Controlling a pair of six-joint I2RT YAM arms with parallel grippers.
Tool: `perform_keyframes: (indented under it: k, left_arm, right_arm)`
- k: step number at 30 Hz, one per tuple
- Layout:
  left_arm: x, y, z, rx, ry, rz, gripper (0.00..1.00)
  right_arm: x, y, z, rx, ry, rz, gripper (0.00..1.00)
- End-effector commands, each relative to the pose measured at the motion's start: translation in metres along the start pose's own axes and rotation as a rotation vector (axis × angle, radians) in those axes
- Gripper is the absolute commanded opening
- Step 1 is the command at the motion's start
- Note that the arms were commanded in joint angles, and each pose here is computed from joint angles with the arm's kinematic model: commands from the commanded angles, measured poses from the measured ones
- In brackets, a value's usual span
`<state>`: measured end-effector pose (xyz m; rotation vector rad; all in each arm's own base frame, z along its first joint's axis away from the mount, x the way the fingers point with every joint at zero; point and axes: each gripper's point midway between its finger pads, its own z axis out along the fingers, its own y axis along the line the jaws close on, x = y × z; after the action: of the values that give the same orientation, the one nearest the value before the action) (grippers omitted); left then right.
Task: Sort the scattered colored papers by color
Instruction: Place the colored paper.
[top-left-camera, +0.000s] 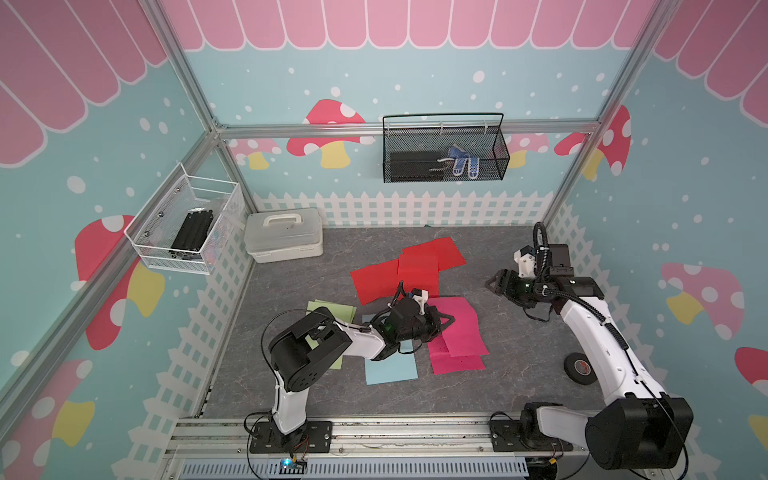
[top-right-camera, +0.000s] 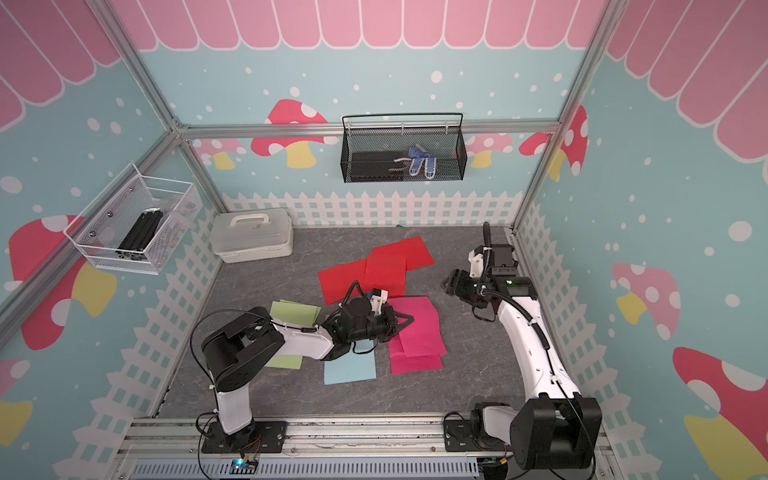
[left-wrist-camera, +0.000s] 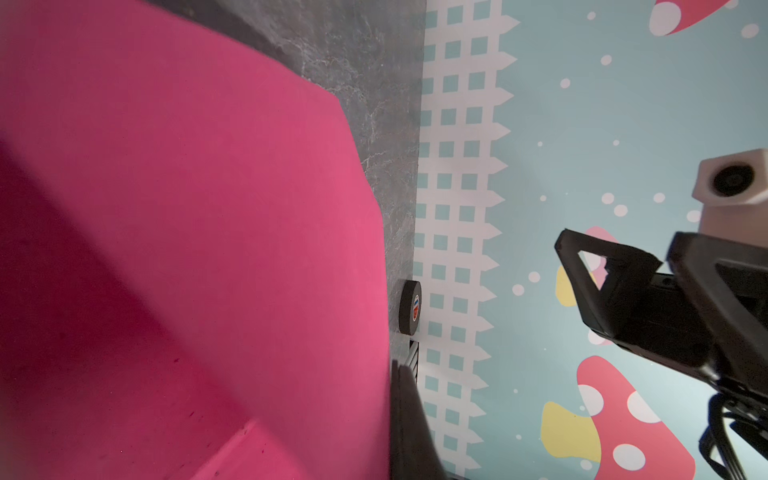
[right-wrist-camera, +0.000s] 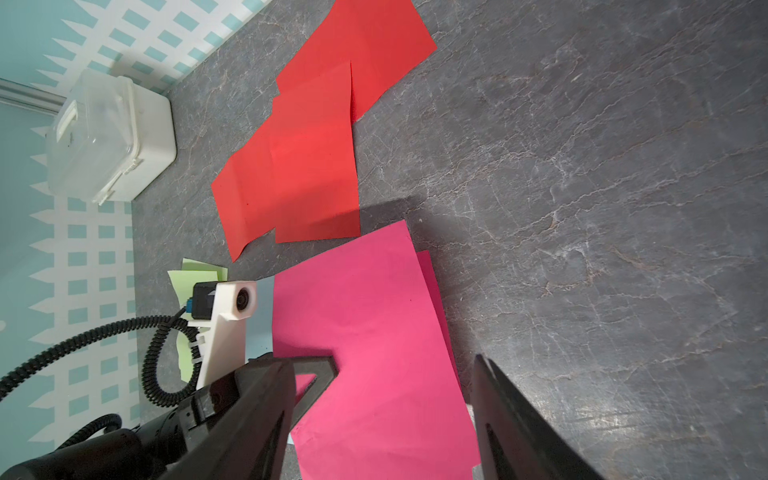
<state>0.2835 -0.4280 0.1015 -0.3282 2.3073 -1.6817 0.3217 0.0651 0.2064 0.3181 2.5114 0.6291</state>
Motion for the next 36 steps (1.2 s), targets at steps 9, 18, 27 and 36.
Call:
perform_keyframes:
  k: [9,18,27,36]
  left_arm:
    - [0.011,0.026,0.001,-0.067,-0.014,-0.036,0.0]
    - [0.016,0.044,-0.007,-0.164,-0.001,-0.028,0.0]
    - [0.023,0.055,-0.009,-0.195,0.019,-0.046,0.12]
    - [0.027,0.061,-0.016,-0.219,0.02,-0.047,0.57]
  right_arm:
    - [0.003,-0.001,0.001,-0.004,0.008,-0.014,0.7]
    - [0.003,-0.002,0.002,-0.004,0.009,-0.015,0.7]
    - [0.002,-0.003,0.003,-0.001,0.008,-0.016,0.7]
    - [0.004,-0.004,0.005,0.0,0.015,-0.011,0.7]
